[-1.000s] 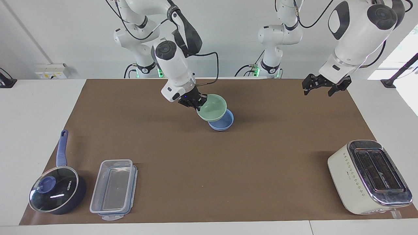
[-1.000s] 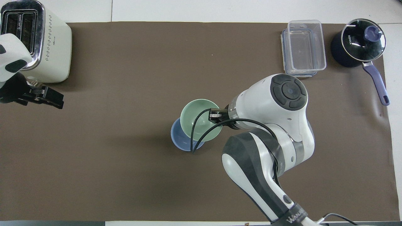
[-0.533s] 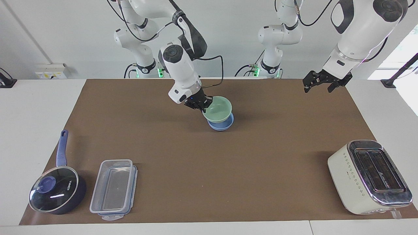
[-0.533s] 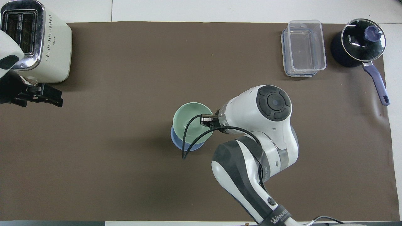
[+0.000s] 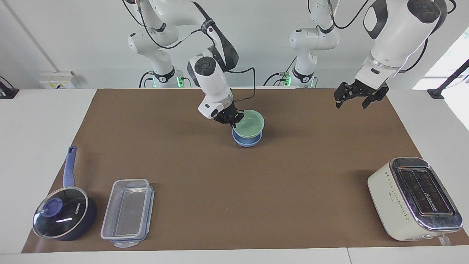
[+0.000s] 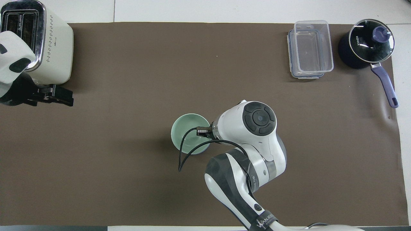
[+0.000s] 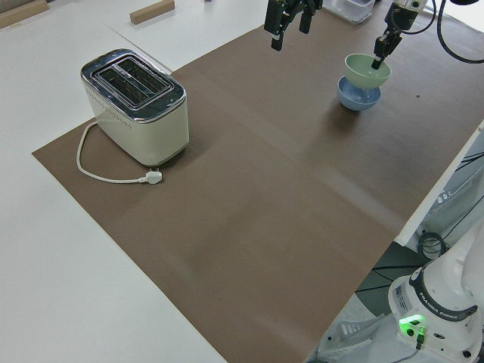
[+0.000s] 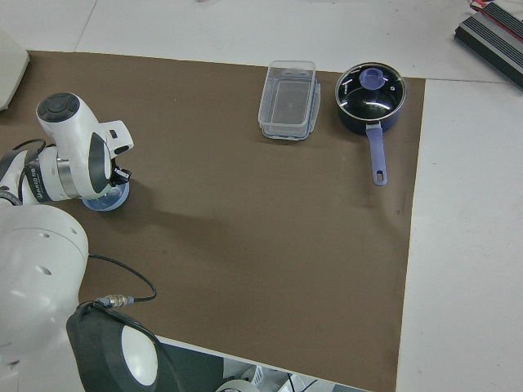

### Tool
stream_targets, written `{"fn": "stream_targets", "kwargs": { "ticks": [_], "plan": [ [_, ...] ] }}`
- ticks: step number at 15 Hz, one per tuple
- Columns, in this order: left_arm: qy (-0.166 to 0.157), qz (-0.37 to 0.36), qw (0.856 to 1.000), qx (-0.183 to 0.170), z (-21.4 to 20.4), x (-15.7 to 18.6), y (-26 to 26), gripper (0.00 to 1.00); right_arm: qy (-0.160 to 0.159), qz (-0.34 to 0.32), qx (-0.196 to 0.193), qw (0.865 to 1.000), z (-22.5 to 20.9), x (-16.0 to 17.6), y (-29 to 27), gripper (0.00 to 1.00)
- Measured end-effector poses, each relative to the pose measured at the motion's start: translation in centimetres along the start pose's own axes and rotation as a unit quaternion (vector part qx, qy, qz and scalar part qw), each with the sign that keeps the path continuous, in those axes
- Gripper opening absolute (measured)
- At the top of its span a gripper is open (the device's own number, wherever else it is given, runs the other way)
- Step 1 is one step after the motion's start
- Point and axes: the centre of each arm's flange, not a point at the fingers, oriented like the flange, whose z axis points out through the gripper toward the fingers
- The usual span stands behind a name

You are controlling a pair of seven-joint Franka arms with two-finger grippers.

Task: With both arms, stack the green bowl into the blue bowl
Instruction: 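Hold the green bowl seated inside the blue bowl with the right gripper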

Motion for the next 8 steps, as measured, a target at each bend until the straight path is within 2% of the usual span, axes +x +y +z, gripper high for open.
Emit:
{"fn": "stream_targets", "kwargs": {
  "ticks": [8],
  "plan": [
    [-0.013,0.002,1.0,0.003,-0.54,-0.95,0.13,1.0,0.003,-0.005,-0.002,1.0,0.61,-0.12,-0.34,0.05]
  ]
}}
